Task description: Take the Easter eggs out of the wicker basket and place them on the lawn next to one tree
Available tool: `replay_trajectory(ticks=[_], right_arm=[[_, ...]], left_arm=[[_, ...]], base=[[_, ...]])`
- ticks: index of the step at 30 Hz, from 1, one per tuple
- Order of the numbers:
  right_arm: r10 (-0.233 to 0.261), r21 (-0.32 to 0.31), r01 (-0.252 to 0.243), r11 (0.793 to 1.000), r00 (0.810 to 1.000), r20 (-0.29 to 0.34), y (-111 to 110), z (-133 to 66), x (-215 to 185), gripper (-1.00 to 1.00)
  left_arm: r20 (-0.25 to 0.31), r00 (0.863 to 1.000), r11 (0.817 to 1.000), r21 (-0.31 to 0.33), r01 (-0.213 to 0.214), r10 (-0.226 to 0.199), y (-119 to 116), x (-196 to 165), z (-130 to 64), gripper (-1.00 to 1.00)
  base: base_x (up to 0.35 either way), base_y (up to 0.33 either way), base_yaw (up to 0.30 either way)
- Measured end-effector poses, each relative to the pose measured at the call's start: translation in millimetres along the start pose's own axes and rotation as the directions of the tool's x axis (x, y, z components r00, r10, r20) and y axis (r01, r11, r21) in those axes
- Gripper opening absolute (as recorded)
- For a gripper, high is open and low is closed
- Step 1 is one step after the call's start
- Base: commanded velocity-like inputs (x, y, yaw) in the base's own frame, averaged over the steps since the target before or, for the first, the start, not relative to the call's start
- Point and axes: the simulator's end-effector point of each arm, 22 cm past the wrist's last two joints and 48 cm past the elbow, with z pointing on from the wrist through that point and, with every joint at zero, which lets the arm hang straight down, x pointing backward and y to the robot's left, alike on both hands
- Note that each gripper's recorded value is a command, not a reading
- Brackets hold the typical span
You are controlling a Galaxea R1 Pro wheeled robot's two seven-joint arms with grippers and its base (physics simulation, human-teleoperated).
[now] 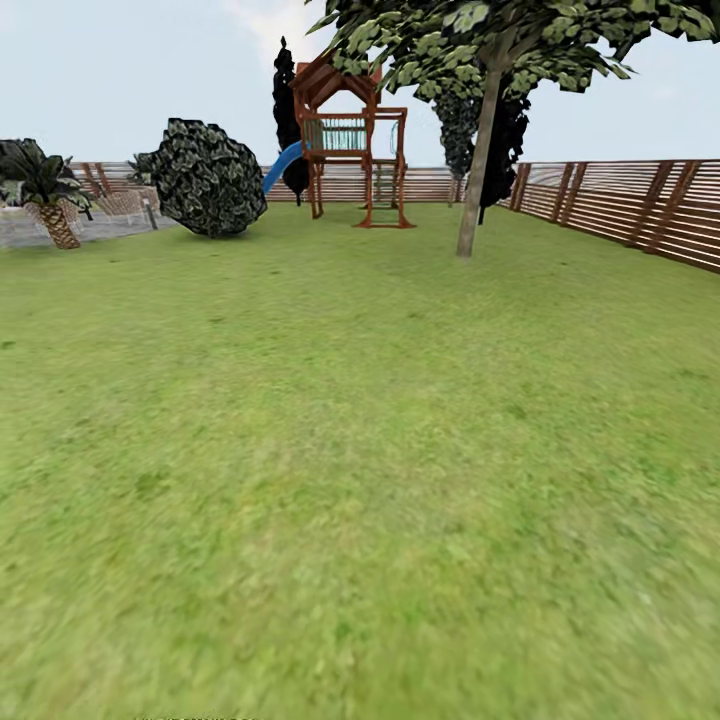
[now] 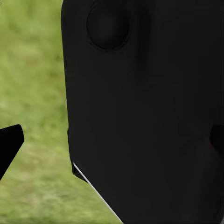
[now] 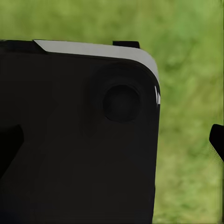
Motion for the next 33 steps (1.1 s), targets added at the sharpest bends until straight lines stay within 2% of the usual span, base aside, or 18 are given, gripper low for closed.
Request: replay_trajectory(ticks=[33], right_arm=[[-0.005, 0.0, 0.005, 1.0, 0.999, 0.039, 0, -0.1, -15, 1.0]], left_arm=[[0.04, 0.999, 1.0, 0.001, 0.0, 0.0, 0, -15, -0.6, 1.0]], base=[[0.0, 0.0, 0.227]])
